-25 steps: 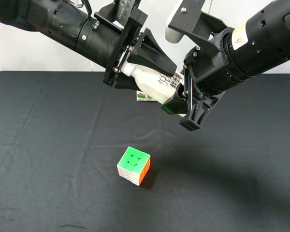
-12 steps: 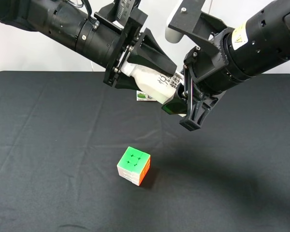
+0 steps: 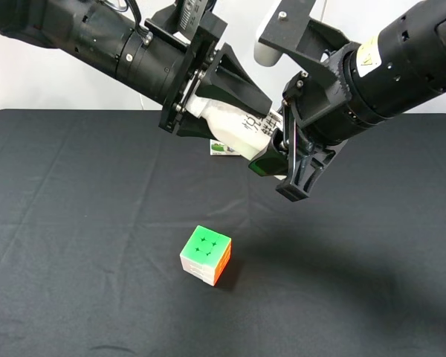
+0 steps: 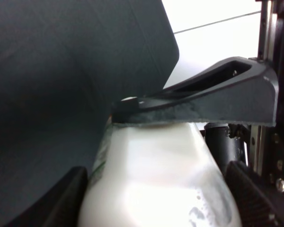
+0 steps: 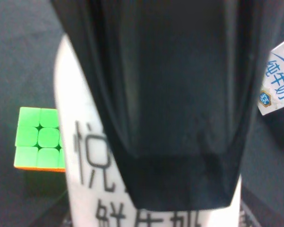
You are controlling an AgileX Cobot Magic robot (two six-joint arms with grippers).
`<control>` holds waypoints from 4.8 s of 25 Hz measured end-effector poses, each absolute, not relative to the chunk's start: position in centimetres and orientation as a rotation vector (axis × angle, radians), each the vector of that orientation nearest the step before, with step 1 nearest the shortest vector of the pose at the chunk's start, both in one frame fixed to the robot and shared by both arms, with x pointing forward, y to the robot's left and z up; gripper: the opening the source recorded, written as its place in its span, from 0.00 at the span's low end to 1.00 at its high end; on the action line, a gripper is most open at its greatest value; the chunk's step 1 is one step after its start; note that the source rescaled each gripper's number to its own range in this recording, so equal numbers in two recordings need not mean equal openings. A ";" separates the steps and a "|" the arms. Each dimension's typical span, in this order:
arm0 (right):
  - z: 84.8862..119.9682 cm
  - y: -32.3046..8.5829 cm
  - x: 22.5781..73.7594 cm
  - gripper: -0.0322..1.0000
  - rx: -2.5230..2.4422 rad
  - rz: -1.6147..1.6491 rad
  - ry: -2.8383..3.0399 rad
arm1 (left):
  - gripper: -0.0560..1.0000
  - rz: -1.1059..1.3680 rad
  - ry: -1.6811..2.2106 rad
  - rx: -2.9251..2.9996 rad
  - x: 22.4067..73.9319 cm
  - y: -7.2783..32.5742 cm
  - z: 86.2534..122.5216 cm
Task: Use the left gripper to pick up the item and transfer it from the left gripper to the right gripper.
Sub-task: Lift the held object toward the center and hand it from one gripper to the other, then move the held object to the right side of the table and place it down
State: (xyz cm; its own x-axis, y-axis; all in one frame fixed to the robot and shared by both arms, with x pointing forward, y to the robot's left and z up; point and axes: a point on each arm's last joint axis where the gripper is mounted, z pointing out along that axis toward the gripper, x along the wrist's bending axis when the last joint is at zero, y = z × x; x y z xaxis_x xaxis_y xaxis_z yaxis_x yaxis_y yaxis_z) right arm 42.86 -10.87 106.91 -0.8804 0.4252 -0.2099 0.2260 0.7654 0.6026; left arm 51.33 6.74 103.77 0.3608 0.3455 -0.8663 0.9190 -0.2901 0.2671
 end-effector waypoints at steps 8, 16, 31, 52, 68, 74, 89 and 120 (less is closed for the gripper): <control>106.7 -11.0 42.7 0.04 0.505 0.799 2.662 | 0.95 -0.918 1.091 1.838 51.1 6.8 103.8; 106.6 -11.0 42.6 0.04 0.505 0.797 2.664 | 1.00 -0.944 1.072 1.860 50.8 6.9 103.8; 106.7 -11.0 42.6 0.03 0.515 0.808 2.667 | 1.00 -0.845 1.040 1.856 51.0 10.5 106.9; 106.7 -10.8 42.4 0.03 0.553 0.840 2.685 | 1.00 -0.048 1.217 2.075 42.7 22.1 116.6; 106.7 -10.7 42.3 0.03 0.577 0.861 2.695 | 1.00 0.574 1.421 1.933 25.0 28.7 110.9; 106.7 -10.7 42.3 0.03 0.600 0.867 2.697 | 1.00 0.692 1.351 1.806 20.8 29.5 106.8; 106.7 -10.7 42.3 0.03 0.671 0.882 2.694 | 1.00 0.677 1.378 1.812 22.5 29.3 103.8; 105.8 -16.3 45.3 0.03 1.310 0.629 2.538 | 1.00 0.821 1.644 1.635 22.8 28.9 103.8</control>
